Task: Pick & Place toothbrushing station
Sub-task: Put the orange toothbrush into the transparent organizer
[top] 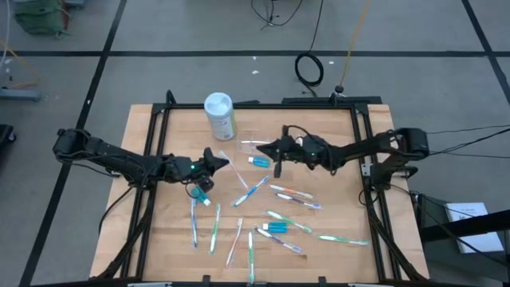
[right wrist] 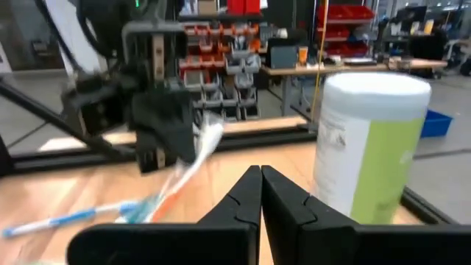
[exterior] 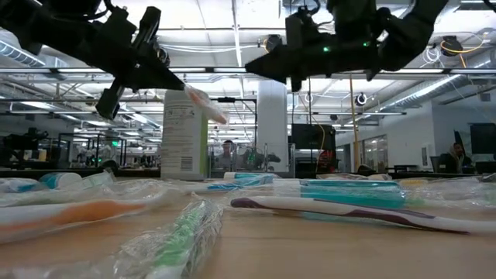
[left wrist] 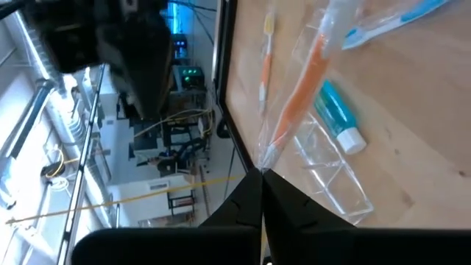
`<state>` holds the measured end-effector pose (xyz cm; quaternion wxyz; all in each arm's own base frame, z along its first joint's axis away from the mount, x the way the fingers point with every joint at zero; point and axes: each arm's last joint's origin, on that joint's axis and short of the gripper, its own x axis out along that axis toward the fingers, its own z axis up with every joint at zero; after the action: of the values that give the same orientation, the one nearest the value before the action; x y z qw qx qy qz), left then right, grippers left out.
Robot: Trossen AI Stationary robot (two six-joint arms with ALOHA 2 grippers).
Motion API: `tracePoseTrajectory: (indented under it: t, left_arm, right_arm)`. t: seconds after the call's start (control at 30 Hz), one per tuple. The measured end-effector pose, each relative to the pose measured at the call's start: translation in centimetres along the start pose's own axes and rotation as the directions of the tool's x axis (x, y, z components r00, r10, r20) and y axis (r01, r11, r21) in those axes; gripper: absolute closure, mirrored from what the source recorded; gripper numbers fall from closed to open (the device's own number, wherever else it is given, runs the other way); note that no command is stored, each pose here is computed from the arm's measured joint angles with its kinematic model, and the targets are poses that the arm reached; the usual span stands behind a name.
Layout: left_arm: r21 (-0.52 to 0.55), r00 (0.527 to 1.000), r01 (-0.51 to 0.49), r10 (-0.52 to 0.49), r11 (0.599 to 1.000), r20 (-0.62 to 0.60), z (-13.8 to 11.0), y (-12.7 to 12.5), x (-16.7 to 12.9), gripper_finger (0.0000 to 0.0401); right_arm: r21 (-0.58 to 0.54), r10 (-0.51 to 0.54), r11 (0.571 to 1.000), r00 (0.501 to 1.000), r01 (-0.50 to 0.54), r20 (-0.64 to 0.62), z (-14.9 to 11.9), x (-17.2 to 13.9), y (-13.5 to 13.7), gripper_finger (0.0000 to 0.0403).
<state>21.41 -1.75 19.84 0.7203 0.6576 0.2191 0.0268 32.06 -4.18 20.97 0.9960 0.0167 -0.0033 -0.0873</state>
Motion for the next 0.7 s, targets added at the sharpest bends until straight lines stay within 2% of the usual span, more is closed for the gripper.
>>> tracePoseTrajectory:
  t: [0.13, 0.3, 0.43, 0.6, 0.7]
  left_arm:
    - [-0.001, 1.000, -0.010, 0.010, 1.000, 0.020, 0.3, 0.1, -0.1, 0.0385]
    - [0.024, 0.999, -0.015, 0.014, 1.000, 0.040, 0.4, 0.1, -0.2, 0.0392]
    - [0.024, 0.999, -0.020, 0.019, 0.999, 0.041, 0.4, 0.2, -0.2, 0.0395]
    - [0.081, 0.997, -0.034, 0.028, 0.996, 0.078, 0.6, 0.3, -0.1, 0.0390]
    - [0.133, 0.994, -0.055, 0.042, 0.990, 0.096, 1.0, 0.0, 0.6, 0.0398]
  right_arm:
    - [0.032, 0.006, 0.999, 1.000, -0.006, -0.023, -1.1, 0.8, 0.0, 0.0399]
    - [0.116, 0.141, 0.984, 0.990, -0.138, -0.023, -1.3, 1.6, 0.3, 0.0388]
    - [0.161, 0.153, 0.976, 0.987, -0.144, -0.042, -1.7, 2.0, 0.4, 0.0358]
    - [0.188, 0.157, 0.972, 0.985, -0.142, -0.069, -2.0, 2.0, 0.4, 0.0318]
    - [0.258, 0.229, 0.944, 0.971, -0.206, -0.062, -1.9, 2.0, 0.6, 0.0299]
